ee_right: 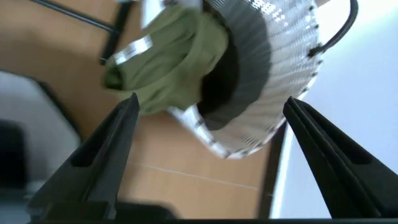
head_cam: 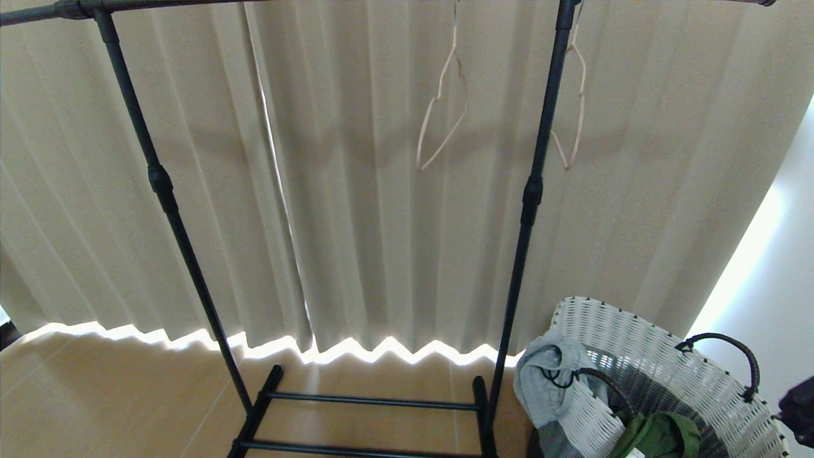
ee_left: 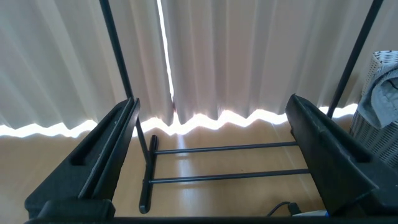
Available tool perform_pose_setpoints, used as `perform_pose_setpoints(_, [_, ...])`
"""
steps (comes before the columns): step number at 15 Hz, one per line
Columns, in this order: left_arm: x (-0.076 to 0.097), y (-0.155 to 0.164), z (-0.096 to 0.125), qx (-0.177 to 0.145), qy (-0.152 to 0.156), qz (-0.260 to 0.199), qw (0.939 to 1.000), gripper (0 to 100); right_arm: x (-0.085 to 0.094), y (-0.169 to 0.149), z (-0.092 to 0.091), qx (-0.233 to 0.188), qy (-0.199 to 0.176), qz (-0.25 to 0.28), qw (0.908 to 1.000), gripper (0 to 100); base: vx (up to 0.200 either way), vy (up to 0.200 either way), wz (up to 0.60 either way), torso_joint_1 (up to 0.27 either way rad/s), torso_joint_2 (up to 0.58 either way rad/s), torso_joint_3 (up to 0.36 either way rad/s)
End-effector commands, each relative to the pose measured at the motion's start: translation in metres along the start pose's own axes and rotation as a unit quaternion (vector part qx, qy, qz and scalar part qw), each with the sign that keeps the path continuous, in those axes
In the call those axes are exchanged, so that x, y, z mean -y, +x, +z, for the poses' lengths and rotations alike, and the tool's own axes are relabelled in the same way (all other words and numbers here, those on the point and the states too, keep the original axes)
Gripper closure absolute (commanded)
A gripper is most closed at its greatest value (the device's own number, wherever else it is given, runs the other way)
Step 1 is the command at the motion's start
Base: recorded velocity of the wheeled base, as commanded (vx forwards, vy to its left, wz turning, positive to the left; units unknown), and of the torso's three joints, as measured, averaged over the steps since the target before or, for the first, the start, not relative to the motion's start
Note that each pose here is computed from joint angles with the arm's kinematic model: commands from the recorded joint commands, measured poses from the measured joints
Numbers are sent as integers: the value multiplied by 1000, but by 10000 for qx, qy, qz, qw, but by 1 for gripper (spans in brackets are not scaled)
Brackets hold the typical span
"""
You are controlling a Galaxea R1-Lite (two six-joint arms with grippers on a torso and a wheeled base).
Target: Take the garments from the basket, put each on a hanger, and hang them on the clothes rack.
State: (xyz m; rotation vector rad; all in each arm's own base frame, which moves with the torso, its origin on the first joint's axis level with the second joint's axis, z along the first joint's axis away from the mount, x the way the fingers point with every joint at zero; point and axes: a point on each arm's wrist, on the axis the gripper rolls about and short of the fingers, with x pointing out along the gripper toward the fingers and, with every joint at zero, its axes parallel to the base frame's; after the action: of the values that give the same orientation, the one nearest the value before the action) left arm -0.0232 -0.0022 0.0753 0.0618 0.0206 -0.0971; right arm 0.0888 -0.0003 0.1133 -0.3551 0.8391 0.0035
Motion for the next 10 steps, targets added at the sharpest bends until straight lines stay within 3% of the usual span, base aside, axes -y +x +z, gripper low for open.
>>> perform_pose_setpoints(1, [0, 0, 0, 3, 0, -1, 10000, 0, 1, 48, 28, -821, -413, 36, 9958, 0, 0, 0, 0, 0, 0, 0])
perform_pose_setpoints(2, [0, 0, 0, 3, 0, 7, 10000, 0, 1, 60, 32, -1076, -586, 114, 9924, 0, 0, 0, 0, 0, 0, 0])
perform_pose_setpoints(3, [0, 0, 0, 3, -8, 7, 10000, 0, 1, 62, 32, -1097, -598, 123, 9921, 0, 0, 0, 0, 0, 0, 0])
perform_pose_setpoints(5, [0, 0, 0, 2, -8, 14, 10000, 0, 2, 90, 44, -1543, -653, 54, 9858, 0, 0, 0, 0, 0, 0, 0])
perform_pose_setpoints(10, [0, 0, 0, 2, -15, 14, 10000, 0, 1, 124, 49, -1671, -663, -132, 9836, 0, 0, 0, 0, 0, 0, 0])
